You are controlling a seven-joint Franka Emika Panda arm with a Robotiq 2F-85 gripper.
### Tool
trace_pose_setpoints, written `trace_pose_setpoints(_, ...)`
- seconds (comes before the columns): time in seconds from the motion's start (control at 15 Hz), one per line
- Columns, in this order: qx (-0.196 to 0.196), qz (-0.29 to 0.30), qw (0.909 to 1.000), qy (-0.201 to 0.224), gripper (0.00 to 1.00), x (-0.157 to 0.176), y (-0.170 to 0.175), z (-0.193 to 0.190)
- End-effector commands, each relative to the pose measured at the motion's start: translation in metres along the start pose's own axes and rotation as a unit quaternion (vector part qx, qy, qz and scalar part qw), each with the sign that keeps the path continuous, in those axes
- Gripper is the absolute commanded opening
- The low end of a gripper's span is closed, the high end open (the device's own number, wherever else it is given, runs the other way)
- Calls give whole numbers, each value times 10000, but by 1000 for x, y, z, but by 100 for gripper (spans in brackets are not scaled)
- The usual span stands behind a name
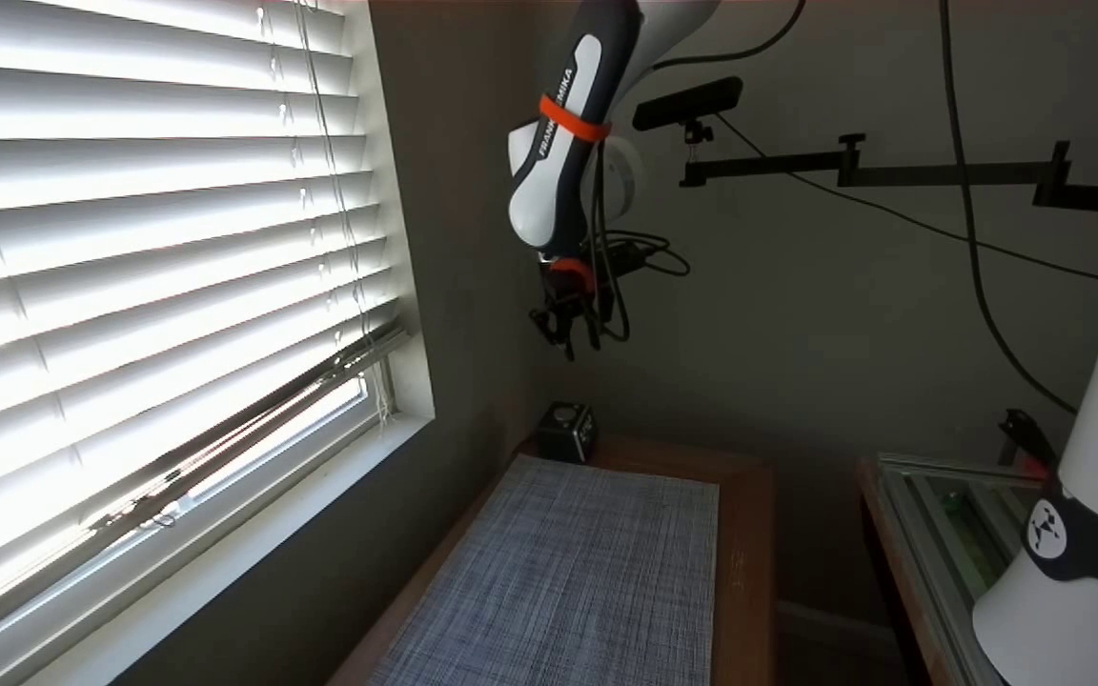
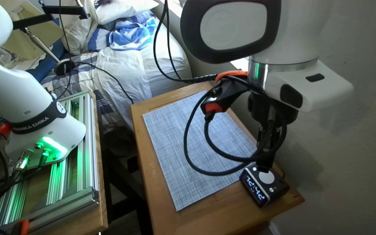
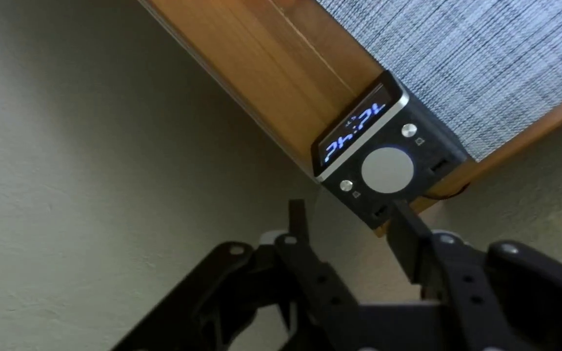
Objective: Press the right button on the alarm clock
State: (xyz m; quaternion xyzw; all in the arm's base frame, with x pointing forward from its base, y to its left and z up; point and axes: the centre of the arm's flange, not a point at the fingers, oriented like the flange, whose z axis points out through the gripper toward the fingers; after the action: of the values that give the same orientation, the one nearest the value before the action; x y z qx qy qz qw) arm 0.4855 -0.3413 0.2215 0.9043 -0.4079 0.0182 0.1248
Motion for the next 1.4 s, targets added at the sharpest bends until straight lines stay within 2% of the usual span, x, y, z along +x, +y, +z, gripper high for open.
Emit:
trace_pose_setpoints(0.0,-23,-83,10000,35,16,17,5,19)
trace_pose_setpoints(0.13,-40,-108,9999,-37,2,15,4,27)
trace_pose_setpoints(0.2,-41,-105,9999,-70,0,14,3,30)
trace_pose_setpoints(0.67,-10,25,9998,-213,0,10,0,54)
trace_pose_setpoints(1.33,171,367,9992,6,0,22,-4,78)
